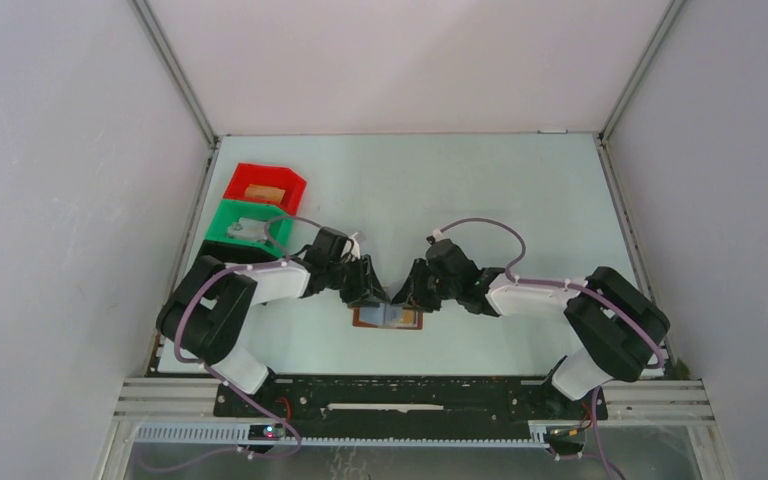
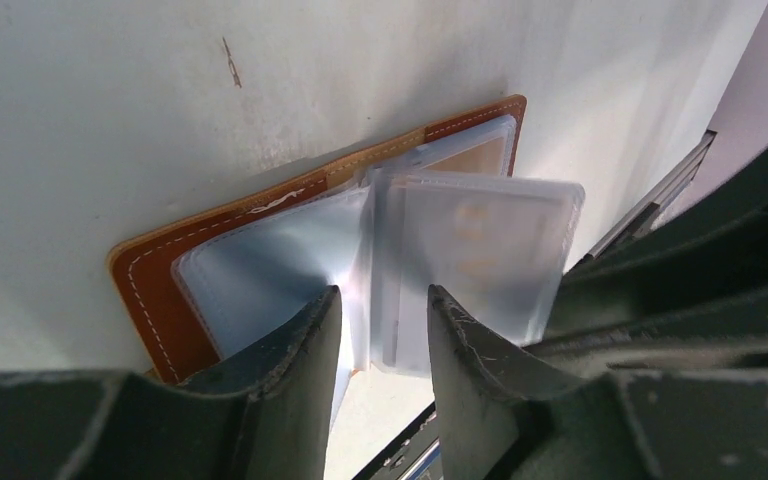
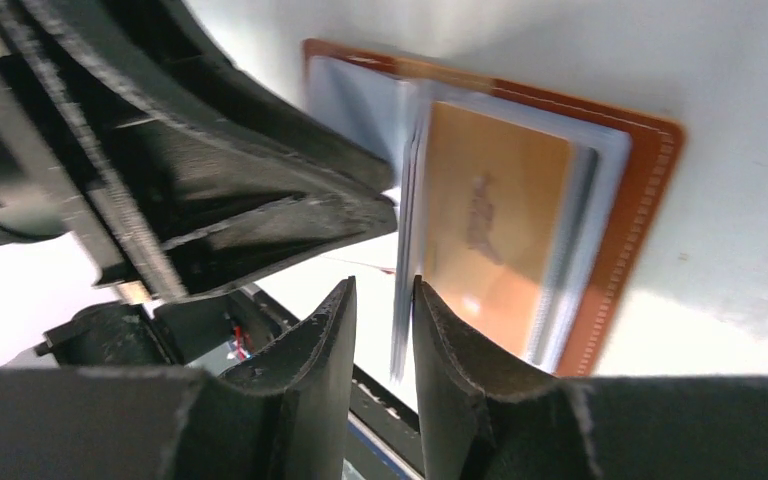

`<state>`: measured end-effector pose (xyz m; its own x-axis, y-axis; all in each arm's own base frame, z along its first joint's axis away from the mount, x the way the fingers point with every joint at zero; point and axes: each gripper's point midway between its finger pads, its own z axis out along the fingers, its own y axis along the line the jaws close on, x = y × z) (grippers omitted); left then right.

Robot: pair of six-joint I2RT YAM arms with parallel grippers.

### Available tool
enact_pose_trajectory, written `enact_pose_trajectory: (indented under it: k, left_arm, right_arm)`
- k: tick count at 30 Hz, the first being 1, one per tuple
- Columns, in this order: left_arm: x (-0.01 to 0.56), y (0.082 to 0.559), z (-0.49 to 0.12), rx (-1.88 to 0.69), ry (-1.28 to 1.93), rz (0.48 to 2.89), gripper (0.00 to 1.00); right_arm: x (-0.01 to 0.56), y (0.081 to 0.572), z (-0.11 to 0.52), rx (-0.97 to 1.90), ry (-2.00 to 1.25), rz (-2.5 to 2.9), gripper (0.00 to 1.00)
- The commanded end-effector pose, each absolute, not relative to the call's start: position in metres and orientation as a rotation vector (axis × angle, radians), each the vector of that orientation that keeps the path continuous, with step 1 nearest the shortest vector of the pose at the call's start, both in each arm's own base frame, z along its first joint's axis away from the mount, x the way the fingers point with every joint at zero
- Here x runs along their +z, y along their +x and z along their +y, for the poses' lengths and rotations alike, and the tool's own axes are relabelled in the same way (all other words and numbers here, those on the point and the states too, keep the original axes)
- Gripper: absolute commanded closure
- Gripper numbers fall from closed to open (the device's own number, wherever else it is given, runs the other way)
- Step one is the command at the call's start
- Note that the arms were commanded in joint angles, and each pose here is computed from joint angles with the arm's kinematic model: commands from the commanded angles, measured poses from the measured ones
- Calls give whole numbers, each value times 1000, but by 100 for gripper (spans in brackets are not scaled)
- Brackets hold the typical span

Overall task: Take the credit cards out of the card holder
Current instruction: Remove the credit card from the card holder.

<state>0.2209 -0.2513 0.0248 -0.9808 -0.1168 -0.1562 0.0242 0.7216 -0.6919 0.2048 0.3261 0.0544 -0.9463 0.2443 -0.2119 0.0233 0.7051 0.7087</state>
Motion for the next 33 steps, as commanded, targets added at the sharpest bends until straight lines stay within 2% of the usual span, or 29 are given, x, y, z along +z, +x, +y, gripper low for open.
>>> enact_pose_trajectory:
  k: [1, 8, 19, 25, 26, 27, 28, 33]
  left_arm:
    - [12, 215, -238, -1010, -93, 2772, 57]
    - [44, 233, -227, -1071, -178, 2691, 56]
    - [108, 267, -165, -807, -407, 2520, 54]
    - [126, 265, -178, -861, -338, 2464, 52]
    - [127, 262, -184, -869, -306, 2470, 42]
    - [125, 258, -189, -881, -276, 2482, 36]
    - [123, 253, -196, -897, -247, 2500, 36]
    - [98, 238, -217, -1004, -219, 2559, 54]
  right_arm:
    - [89, 214, 351, 1182, 108, 2526, 64]
    - [100, 214, 371, 1216, 30, 2515, 63]
    - [84, 213, 398, 1274, -25, 2571, 61]
    - [87, 219, 380, 1158, -1, 2551, 61]
    - [87, 221, 374, 1138, 21, 2545, 61]
    - [85, 222, 368, 1124, 51, 2543, 61]
    - [82, 224, 363, 1115, 90, 2544, 62]
    - [62, 223, 354, 1150, 216, 2596, 70]
